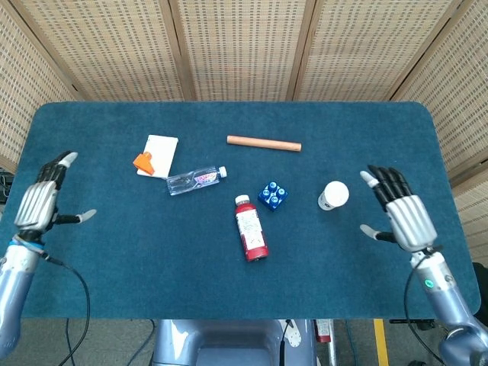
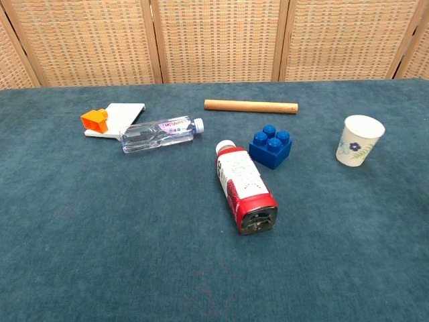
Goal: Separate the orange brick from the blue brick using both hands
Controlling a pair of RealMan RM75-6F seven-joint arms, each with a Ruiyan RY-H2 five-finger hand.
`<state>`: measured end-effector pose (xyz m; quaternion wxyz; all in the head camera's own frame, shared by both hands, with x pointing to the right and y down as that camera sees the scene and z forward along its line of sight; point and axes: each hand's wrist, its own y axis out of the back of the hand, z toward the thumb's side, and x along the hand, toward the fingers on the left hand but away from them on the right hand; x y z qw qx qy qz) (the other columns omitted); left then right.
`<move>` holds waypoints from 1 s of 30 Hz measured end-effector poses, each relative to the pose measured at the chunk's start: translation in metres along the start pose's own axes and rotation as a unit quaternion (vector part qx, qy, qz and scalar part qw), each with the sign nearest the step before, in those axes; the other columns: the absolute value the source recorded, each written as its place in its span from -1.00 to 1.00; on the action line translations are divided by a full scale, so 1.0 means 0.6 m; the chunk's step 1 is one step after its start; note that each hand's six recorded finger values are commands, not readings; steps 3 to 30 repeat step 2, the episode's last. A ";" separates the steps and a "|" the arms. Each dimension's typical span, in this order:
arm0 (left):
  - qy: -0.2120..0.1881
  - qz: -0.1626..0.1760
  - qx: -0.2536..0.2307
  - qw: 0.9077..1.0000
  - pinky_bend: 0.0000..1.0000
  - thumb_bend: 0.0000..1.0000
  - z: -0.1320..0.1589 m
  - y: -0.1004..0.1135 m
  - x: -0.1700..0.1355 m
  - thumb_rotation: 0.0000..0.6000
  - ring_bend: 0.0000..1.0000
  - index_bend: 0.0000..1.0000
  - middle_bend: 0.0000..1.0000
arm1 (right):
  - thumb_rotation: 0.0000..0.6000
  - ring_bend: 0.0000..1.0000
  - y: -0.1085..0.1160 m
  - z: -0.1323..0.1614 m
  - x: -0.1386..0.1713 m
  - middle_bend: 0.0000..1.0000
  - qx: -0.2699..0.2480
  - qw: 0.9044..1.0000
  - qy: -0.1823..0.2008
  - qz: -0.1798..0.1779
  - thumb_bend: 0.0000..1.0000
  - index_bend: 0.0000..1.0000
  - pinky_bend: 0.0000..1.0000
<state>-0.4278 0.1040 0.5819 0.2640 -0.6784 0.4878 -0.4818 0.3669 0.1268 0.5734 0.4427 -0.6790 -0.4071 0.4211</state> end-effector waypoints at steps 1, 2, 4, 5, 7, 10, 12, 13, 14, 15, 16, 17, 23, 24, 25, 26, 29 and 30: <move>0.005 0.008 0.000 1.000 -1.00 -0.95 -0.005 0.006 -0.013 1.00 -1.00 -1.00 -1.00 | 1.00 -1.00 0.001 -0.006 0.012 -1.00 0.004 1.000 -0.007 -0.003 -1.00 -1.00 -1.00; 0.012 0.015 -0.002 1.000 -1.00 -0.95 -0.009 0.010 -0.028 1.00 -1.00 -1.00 -1.00 | 1.00 -1.00 0.002 -0.012 0.024 -1.00 0.008 1.000 -0.015 -0.007 -1.00 -1.00 -1.00; 0.012 0.015 -0.002 1.000 -1.00 -0.95 -0.009 0.010 -0.028 1.00 -1.00 -1.00 -1.00 | 1.00 -1.00 0.002 -0.012 0.024 -1.00 0.008 1.000 -0.015 -0.007 -1.00 -1.00 -1.00; 0.012 0.015 -0.002 1.000 -1.00 -0.95 -0.009 0.010 -0.028 1.00 -1.00 -1.00 -1.00 | 1.00 -1.00 0.002 -0.012 0.024 -1.00 0.008 1.000 -0.015 -0.007 -1.00 -1.00 -1.00; 0.012 0.015 -0.002 1.000 -1.00 -0.95 -0.009 0.010 -0.028 1.00 -1.00 -1.00 -1.00 | 1.00 -1.00 0.002 -0.012 0.024 -1.00 0.008 1.000 -0.015 -0.007 -1.00 -1.00 -1.00; 0.012 0.015 -0.002 1.000 -1.00 -0.95 -0.009 0.010 -0.028 1.00 -1.00 -1.00 -1.00 | 1.00 -1.00 0.002 -0.012 0.024 -1.00 0.008 1.000 -0.015 -0.007 -1.00 -1.00 -1.00; 0.012 0.015 -0.002 1.000 -1.00 -0.95 -0.009 0.010 -0.028 1.00 -1.00 -1.00 -1.00 | 1.00 -1.00 0.002 -0.012 0.024 -1.00 0.008 1.000 -0.015 -0.007 -1.00 -1.00 -1.00; 0.012 0.015 -0.002 1.000 -1.00 -0.95 -0.009 0.010 -0.028 1.00 -1.00 -1.00 -1.00 | 1.00 -1.00 0.002 -0.012 0.024 -1.00 0.008 1.000 -0.015 -0.007 -1.00 -1.00 -1.00; 0.012 0.015 -0.002 1.000 -1.00 -0.95 -0.009 0.010 -0.028 1.00 -1.00 -1.00 -1.00 | 1.00 -1.00 0.002 -0.012 0.024 -1.00 0.008 1.000 -0.015 -0.007 -1.00 -1.00 -1.00; 0.012 0.015 -0.002 1.000 -1.00 -0.95 -0.009 0.010 -0.028 1.00 -1.00 -1.00 -1.00 | 1.00 -1.00 0.002 -0.012 0.024 -1.00 0.008 1.000 -0.015 -0.007 -1.00 -1.00 -1.00; 0.012 0.015 -0.002 1.000 -1.00 -0.95 -0.009 0.010 -0.028 1.00 -1.00 -1.00 -1.00 | 1.00 -1.00 0.002 -0.012 0.024 -1.00 0.008 1.000 -0.015 -0.007 -1.00 -1.00 -1.00; 0.012 0.015 -0.002 1.000 -1.00 -0.95 -0.009 0.010 -0.028 1.00 -1.00 -1.00 -1.00 | 1.00 -1.00 0.002 -0.012 0.024 -1.00 0.008 1.000 -0.015 -0.007 -1.00 -1.00 -1.00; 0.012 0.015 -0.002 1.000 -1.00 -0.95 -0.009 0.010 -0.028 1.00 -1.00 -1.00 -1.00 | 1.00 -1.00 0.002 -0.012 0.024 -1.00 0.008 1.000 -0.015 -0.007 -1.00 -1.00 -1.00; 0.012 0.015 -0.002 1.000 -1.00 -0.95 -0.009 0.010 -0.028 1.00 -1.00 -1.00 -1.00 | 1.00 -1.00 0.002 -0.012 0.024 -1.00 0.008 1.000 -0.015 -0.007 -1.00 -1.00 -1.00; 0.012 0.015 -0.002 1.000 -1.00 -0.95 -0.009 0.010 -0.028 1.00 -1.00 -1.00 -1.00 | 1.00 -1.00 0.002 -0.012 0.024 -1.00 0.008 1.000 -0.015 -0.007 -1.00 -1.00 -1.00; 0.012 0.015 -0.002 1.000 -1.00 -0.95 -0.009 0.010 -0.028 1.00 -1.00 -1.00 -1.00 | 1.00 -1.00 0.002 -0.012 0.024 -1.00 0.008 1.000 -0.015 -0.007 -1.00 -1.00 -1.00; 0.012 0.015 -0.002 1.000 -1.00 -0.95 -0.009 0.010 -0.028 1.00 -1.00 -1.00 -1.00 | 1.00 -1.00 0.002 -0.012 0.024 -1.00 0.008 1.000 -0.015 -0.007 -1.00 -1.00 -1.00; 0.012 0.015 -0.002 1.000 -1.00 -0.95 -0.009 0.010 -0.028 1.00 -1.00 -1.00 -1.00 | 1.00 -1.00 0.002 -0.012 0.024 -1.00 0.008 1.000 -0.015 -0.007 -1.00 -1.00 -1.00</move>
